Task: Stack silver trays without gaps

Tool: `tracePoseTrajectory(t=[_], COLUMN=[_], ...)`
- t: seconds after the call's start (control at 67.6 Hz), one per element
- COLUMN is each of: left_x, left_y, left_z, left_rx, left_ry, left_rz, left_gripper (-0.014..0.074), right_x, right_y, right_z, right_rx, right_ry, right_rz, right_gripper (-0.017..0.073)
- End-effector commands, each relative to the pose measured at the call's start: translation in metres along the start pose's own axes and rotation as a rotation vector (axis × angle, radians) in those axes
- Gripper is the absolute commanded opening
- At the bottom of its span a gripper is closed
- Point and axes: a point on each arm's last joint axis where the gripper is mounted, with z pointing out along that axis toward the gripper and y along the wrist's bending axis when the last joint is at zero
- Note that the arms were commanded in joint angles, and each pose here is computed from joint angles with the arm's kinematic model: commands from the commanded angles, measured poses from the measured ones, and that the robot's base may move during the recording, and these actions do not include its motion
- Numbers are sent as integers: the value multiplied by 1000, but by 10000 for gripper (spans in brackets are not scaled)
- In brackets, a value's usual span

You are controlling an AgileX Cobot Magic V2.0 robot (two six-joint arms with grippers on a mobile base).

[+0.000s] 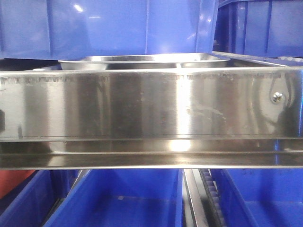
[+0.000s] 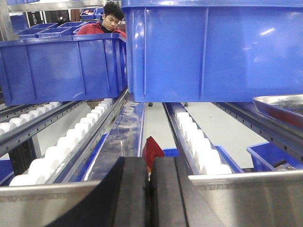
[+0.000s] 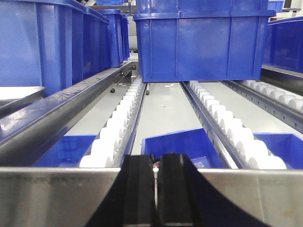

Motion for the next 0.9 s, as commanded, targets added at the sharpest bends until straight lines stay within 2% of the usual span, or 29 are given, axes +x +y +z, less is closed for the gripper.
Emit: tracePoseTrajectory(t=[0.0, 0.725, 0.888], left_x=[-3, -3, -9], left_y=[0, 0, 0], left_z=[0, 0, -1], left_rx=[1, 1, -3], left_ry=[-24, -24, -91], left_rz=[-6, -6, -6], left_gripper=[13, 13, 13], right_x=[-2, -3, -6], right_y=[0, 0, 0], right_z=[-1, -1, -1], right_rx=[-2, -2, -4], right_ry=[-25, -31, -63], right_rz=[1, 1, 1], right_gripper=[-20, -20, -20])
